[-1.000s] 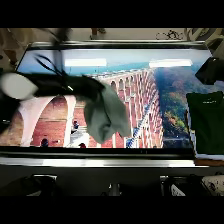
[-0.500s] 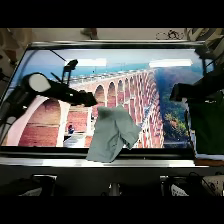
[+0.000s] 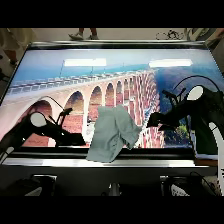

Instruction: Fold the shirts.

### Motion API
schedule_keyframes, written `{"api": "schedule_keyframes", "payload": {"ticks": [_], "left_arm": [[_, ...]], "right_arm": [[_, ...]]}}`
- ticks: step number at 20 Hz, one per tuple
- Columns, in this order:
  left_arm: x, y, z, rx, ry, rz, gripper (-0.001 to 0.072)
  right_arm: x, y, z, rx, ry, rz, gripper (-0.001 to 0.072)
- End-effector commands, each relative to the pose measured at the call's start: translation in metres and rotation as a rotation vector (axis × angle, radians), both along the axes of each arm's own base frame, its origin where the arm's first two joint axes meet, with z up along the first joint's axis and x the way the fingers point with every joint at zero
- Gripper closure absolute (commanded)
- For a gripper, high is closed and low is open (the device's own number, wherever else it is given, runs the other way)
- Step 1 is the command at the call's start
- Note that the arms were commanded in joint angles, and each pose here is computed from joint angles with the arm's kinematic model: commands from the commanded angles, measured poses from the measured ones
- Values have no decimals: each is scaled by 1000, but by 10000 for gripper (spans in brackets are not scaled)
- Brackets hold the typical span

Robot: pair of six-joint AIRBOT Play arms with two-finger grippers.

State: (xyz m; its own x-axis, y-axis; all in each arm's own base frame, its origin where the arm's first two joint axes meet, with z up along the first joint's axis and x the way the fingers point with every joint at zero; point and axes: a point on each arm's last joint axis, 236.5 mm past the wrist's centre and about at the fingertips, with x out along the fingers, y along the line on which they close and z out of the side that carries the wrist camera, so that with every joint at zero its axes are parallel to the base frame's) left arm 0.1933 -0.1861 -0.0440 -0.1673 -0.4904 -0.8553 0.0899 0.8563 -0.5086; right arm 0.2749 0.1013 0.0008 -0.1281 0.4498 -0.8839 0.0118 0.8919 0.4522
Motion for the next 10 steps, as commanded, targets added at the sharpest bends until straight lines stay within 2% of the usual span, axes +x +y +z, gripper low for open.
{"api": "schedule_keyframes", "payload": {"ticks": [1, 8, 9, 10], "left_arm": [[-37, -23, -33, -37, 65, 23, -13], [-37, -61, -65, -46, 76, 52, -13], [-34, -61, -70, -41, 73, 63, 4], [-31, -63, -73, -40, 73, 86, 113]], "right_arm": [[-14, 4, -21, 20, 39, 1, 42], [-11, 2, -26, 7, 23, -3, 42], [-11, 1, -27, 3, 22, -2, 42], [-12, 0, -28, -2, 22, -1, 41]]}}
